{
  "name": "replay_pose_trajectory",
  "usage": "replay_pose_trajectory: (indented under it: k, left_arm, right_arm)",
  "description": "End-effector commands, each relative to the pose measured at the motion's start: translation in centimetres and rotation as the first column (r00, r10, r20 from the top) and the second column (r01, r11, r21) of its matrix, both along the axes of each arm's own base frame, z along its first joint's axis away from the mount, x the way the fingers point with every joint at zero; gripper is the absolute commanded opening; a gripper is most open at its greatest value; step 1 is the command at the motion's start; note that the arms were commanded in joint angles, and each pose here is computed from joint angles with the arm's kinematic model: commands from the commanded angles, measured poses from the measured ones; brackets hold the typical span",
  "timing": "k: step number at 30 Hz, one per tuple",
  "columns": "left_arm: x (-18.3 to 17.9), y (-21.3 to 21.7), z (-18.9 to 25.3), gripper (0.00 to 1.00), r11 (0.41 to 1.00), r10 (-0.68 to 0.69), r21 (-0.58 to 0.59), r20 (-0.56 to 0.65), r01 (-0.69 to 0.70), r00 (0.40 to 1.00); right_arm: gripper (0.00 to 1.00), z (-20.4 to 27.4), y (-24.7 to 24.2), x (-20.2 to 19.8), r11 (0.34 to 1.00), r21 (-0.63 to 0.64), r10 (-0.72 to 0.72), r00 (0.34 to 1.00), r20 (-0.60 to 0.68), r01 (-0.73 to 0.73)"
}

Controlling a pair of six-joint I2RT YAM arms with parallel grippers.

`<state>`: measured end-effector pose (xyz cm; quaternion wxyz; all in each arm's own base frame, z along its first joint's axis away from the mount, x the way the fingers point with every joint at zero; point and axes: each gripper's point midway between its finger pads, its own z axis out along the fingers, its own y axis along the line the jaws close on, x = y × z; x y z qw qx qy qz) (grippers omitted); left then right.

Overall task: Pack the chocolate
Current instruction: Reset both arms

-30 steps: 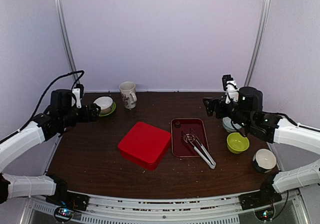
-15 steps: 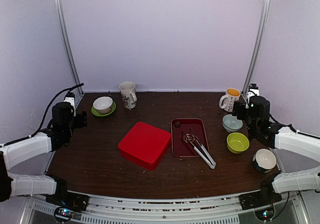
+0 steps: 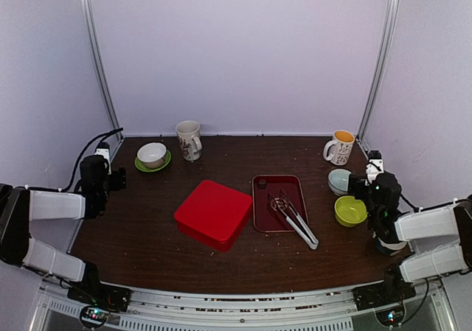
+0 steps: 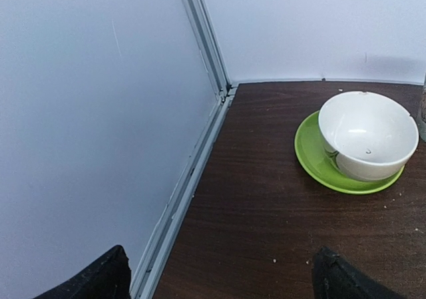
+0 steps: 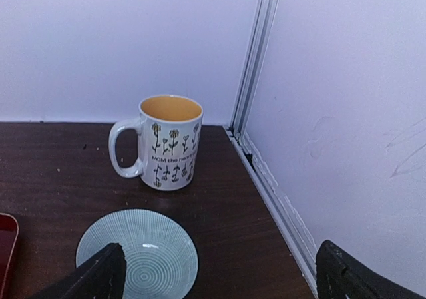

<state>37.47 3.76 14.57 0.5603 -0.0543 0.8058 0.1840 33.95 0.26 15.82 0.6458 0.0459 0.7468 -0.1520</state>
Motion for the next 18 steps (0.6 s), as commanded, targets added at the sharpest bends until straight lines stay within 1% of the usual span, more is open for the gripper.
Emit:
replay_pose_trajectory:
  k: [1, 2, 3, 4, 6, 7, 8, 9, 11, 12, 14, 16, 18]
  left_arm:
    - [1.9, -0.2, 2.5, 0.97, 0.999, -0.034, 0.008, 0.098, 0.033, 0.995]
    - [2.2, 0.0, 2.4, 0.97, 0.999, -0.029, 0.018, 0.087, 0.028, 0.996]
    - [2.5, 0.1, 2.4, 0.97, 0.999, -0.028, 0.027, 0.08, 0.026, 0.996]
    - [2.7, 0.1, 2.4, 0.97, 0.999, -0.035, 0.038, 0.073, 0.032, 0.997]
    - [3.0, -0.2, 2.5, 0.96, 0.997, -0.058, 0.059, 0.076, 0.054, 0.995]
    - [3.0, -0.1, 2.6, 0.96, 0.997, -0.052, 0.062, 0.082, 0.047, 0.995]
    - [3.0, 0.1, 2.7, 0.96, 0.997, -0.045, 0.062, 0.09, 0.039, 0.995]
    - [2.9, 0.1, 2.7, 0.97, 0.997, -0.047, 0.064, 0.101, 0.041, 0.994]
    - [2.8, -0.1, 2.7, 0.98, 0.995, -0.074, 0.077, 0.147, 0.064, 0.986]
    - [2.9, 0.0, 2.5, 0.98, 0.996, -0.072, 0.067, 0.136, 0.063, 0.988]
    - [3.4, 0.1, 2.4, 0.98, 0.995, -0.087, 0.055, 0.121, 0.081, 0.989]
    - [3.7, 0.3, 2.0, 0.98, 0.995, -0.091, 0.036, 0.098, 0.088, 0.991]
    - [4.0, 0.0, 1.8, 0.98, 0.991, -0.134, 0.019, 0.088, 0.132, 0.987]
  right_arm:
    - [1.0, 2.8, -0.1, 1.3, 0.998, 0.042, 0.046, 0.987, 0.154, -0.053]
    - [1.0, 3.2, -0.3, 1.8, 0.998, 0.046, 0.044, 0.984, 0.171, -0.053]
    - [1.0, 3.1, -1.1, 2.3, 0.997, 0.078, 0.014, 0.988, 0.154, -0.027]
    - [1.0, 2.5, -1.5, 2.6, 0.995, 0.101, 0.015, 0.993, 0.12, -0.027]
    - [1.0, 1.9, -1.5, 3.1, 0.988, 0.126, 0.068, 0.99, 0.125, -0.084]
    - [1.0, 1.4, -1.5, 3.0, 0.985, 0.137, 0.092, 0.988, 0.124, -0.109]
    - [1.0, 1.6, -1.6, 2.9, 0.984, 0.132, 0.097, 0.983, 0.157, -0.118]
    - [1.0, 1.8, -1.5, 2.9, 0.984, 0.13, 0.104, 0.982, 0.156, -0.125]
    - [1.0, 1.1, -1.4, 3.3, 0.982, 0.14, 0.112, 0.987, 0.115, -0.128]
    - [1.0, 1.5, -1.4, 3.3, 0.982, 0.136, 0.114, 0.984, 0.139, -0.133]
    - [1.0, 1.4, -1.4, 3.3, 0.981, 0.14, 0.114, 0.986, 0.122, -0.13]
    - [1.0, 1.6, -1.4, 3.2, 0.982, 0.134, 0.114, 0.983, 0.142, -0.133]
    - [1.0, 1.4, -1.4, 3.2, 0.982, 0.135, 0.112, 0.985, 0.127, -0.129]
